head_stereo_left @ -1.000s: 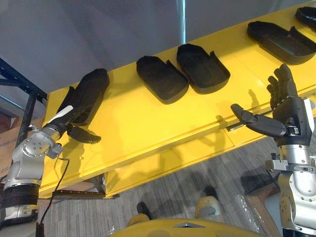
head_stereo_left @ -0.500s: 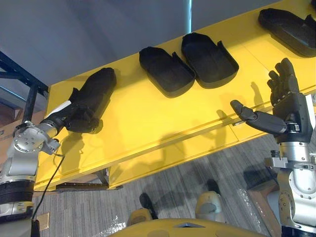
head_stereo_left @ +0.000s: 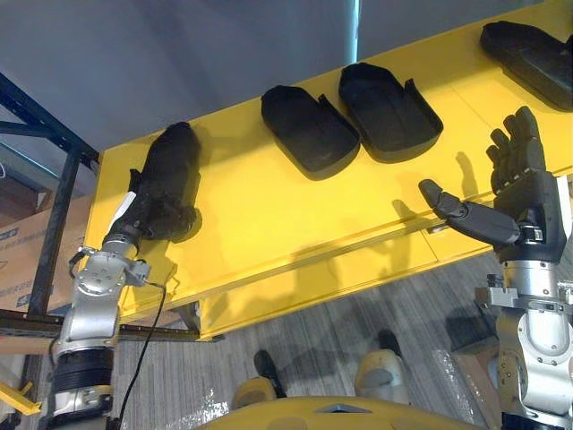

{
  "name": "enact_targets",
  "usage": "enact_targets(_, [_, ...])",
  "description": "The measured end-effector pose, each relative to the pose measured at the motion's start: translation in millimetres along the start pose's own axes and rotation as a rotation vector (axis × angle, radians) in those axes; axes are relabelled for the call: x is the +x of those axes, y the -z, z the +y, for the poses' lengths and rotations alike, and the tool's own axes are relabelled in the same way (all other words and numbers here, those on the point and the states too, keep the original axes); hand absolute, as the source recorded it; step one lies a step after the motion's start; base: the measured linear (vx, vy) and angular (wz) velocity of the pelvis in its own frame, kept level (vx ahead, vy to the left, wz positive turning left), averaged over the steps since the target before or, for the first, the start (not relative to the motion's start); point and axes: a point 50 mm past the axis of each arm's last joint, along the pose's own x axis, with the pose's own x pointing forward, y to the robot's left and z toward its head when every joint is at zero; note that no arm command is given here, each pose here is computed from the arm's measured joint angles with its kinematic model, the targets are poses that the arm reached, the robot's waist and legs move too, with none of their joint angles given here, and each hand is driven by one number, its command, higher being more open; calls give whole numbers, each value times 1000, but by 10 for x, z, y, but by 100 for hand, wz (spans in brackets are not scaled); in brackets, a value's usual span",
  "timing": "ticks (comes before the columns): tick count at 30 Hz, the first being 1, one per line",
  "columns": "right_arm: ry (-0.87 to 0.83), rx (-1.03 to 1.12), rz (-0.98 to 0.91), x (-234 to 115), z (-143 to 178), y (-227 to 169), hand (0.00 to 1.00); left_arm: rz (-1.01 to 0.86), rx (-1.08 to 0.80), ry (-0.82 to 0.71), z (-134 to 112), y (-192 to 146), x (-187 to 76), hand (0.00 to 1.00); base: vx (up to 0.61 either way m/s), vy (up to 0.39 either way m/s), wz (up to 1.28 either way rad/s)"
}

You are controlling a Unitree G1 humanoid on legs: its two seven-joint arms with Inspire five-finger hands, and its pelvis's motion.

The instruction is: Walk over and take three plastic housings, then place them on the shelf

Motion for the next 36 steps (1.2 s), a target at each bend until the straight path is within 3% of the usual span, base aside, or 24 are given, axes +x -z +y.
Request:
enact_targets(7, [37, 69, 20, -36, 117, 62, 100, 28, -78, -168, -222, 6, -18, 0, -32, -17, 3])
enact_targets(16, [30, 90, 27, -34, 188, 77, 100, 30, -69, -189, -232, -111, 54, 0, 1, -2, 0])
enact_targets(17, [30, 90, 27, -34, 188, 77, 100, 27, -60, -188, -223, -119, 58, 100, 9, -19, -4])
enact_targets(36, [48, 141, 41, -61, 287, 109, 100, 33, -61, -183, -196, -174, 70, 100, 0, -5, -2])
